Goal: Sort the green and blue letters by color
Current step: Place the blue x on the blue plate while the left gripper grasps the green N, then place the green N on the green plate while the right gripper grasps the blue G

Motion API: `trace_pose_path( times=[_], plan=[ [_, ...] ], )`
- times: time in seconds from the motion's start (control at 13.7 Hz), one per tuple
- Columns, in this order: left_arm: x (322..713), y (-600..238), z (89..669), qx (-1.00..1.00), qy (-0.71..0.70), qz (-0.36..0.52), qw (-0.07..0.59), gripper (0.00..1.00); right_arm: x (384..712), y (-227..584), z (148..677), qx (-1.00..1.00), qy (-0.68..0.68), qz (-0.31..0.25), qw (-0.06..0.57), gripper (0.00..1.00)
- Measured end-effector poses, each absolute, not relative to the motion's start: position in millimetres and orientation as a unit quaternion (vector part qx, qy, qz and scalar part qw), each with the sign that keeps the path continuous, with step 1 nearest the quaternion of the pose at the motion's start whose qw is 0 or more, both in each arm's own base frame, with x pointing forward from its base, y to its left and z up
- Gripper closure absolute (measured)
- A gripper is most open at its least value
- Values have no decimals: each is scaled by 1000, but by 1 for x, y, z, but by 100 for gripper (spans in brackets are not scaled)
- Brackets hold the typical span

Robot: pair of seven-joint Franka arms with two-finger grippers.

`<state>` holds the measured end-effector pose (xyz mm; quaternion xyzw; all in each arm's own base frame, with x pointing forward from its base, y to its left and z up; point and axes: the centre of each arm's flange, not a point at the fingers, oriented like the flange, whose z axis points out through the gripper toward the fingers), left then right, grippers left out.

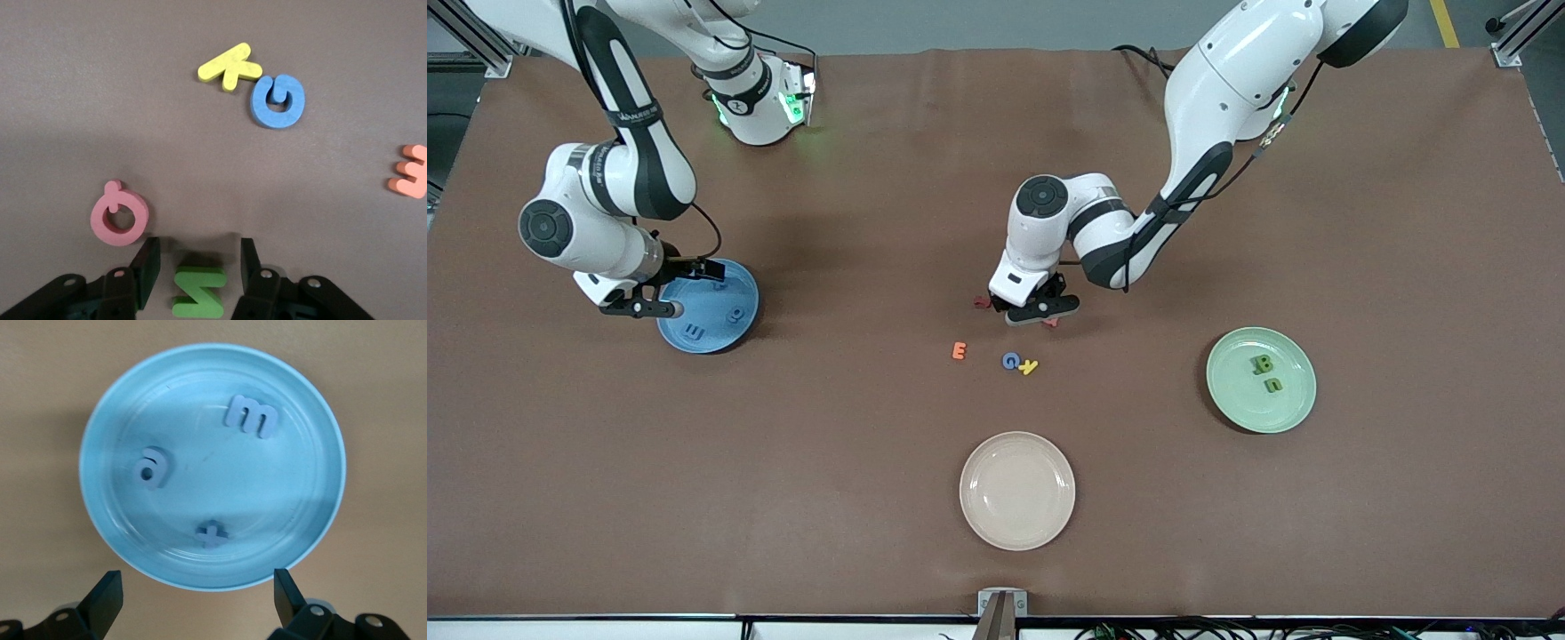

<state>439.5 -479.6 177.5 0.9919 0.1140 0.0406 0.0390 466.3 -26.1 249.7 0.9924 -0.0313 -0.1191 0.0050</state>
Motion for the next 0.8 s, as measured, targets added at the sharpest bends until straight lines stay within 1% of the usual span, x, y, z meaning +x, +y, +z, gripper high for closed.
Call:
trace_pose_path(
  times=[0.29, 0.44, 0.59, 0.66, 0.73, 0.8],
  plan=[
    [433, -484, 175, 990, 127, 37, 38, 43, 483, 44, 267, 993, -65, -92, 21, 0],
    [429, -486, 173, 991, 126, 35, 31, 43, 490, 83, 279, 992, -94, -80, 18, 0],
    [428, -486, 173, 991, 125, 35, 28, 47, 498, 121, 292, 988, -133, -82, 15, 0],
    [428, -486, 173, 991, 125, 35, 28, 47, 503, 143, 300, 984, -154, -83, 15, 0],
    [428, -486, 173, 991, 125, 35, 25, 52, 509, 166, 306, 981, -175, -81, 14, 0],
    [427, -486, 173, 991, 125, 34, 25, 52, 514, 189, 309, 978, -195, -77, 12, 0]
  ],
)
